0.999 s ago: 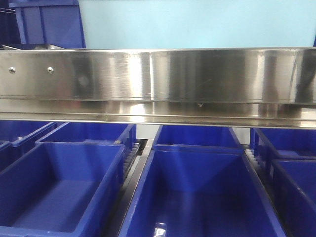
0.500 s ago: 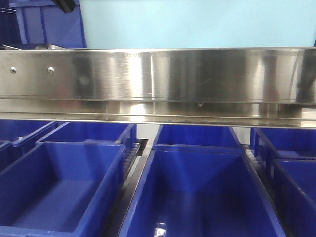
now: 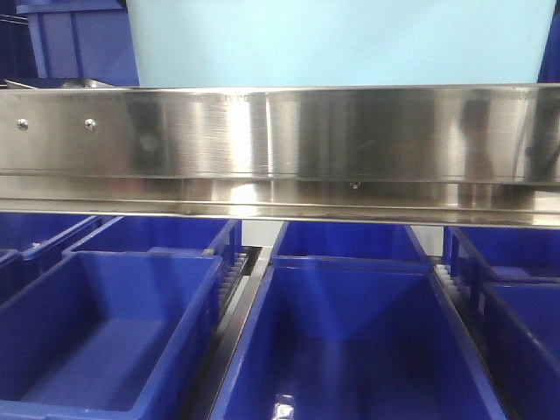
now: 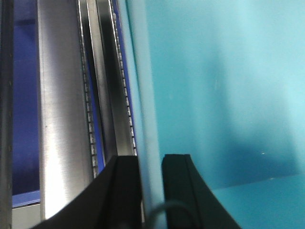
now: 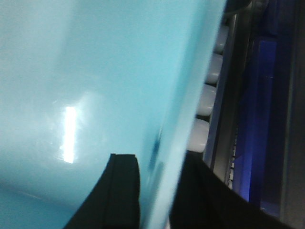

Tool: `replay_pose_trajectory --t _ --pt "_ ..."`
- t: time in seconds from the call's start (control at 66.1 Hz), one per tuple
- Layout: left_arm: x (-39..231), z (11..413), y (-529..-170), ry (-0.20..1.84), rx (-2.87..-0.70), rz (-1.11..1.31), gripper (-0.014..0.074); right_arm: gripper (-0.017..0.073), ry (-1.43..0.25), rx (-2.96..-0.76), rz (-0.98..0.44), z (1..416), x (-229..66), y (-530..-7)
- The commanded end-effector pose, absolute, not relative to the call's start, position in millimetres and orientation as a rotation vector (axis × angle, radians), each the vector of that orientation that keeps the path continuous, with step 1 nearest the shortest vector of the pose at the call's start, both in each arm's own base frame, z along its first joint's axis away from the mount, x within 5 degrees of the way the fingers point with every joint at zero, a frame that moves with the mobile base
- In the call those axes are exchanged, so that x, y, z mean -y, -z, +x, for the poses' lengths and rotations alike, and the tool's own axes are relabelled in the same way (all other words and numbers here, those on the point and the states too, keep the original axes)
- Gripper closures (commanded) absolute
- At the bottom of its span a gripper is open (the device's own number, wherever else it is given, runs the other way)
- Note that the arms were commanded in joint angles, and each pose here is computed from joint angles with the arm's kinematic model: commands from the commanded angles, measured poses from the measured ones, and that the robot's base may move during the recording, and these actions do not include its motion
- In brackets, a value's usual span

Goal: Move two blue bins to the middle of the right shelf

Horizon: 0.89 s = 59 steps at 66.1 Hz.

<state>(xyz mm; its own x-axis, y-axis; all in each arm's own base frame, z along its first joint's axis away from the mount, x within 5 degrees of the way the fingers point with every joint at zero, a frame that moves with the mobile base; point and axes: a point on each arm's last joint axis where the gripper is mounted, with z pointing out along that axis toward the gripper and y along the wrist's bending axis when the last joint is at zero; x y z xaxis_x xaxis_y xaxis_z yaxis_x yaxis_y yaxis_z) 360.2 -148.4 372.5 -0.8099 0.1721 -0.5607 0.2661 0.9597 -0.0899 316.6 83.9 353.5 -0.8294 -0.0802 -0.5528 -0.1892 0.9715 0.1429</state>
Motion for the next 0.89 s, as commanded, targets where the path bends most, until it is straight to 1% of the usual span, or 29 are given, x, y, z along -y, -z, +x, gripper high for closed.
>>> replay_pose_trajectory --t 0.0,0.182,0.333,0.757,0.817,0.878 --pt "151.4 355.3 -372.1 0.252 -2.568 0.322 0.0704 0.0713 -0.249 -2.594 -0.178 316.7 -83.8 -343.6" --pt "151.9 356.3 -372.9 0.256 -2.553 0.32 0.0704 0.0713 -0.254 -2.553 -0.173 316.7 -83.6 -348.6" --pt "151.7 356.0 -388.1 0.276 -2.482 0.311 0.0704 0.0713 -0.262 -2.44 -0.166 313.0 -82.0 -368.8" --pt "147.8 347.1 -478.9 0.362 -2.127 0.273 0.0704 0.0713 -0.195 -1.944 -0.167 286.5 -68.0 -471.5" --pt "146.3 343.8 -500.0 0.382 -2.02 0.262 0.0704 0.0713 -0.207 -1.829 -0.158 279.6 -66.4 -489.6" --pt "146.2 343.6 -505.4 0.39 -1.983 0.257 0.0704 0.0713 -0.208 -1.813 -0.156 278.5 -66.1 -491.7"
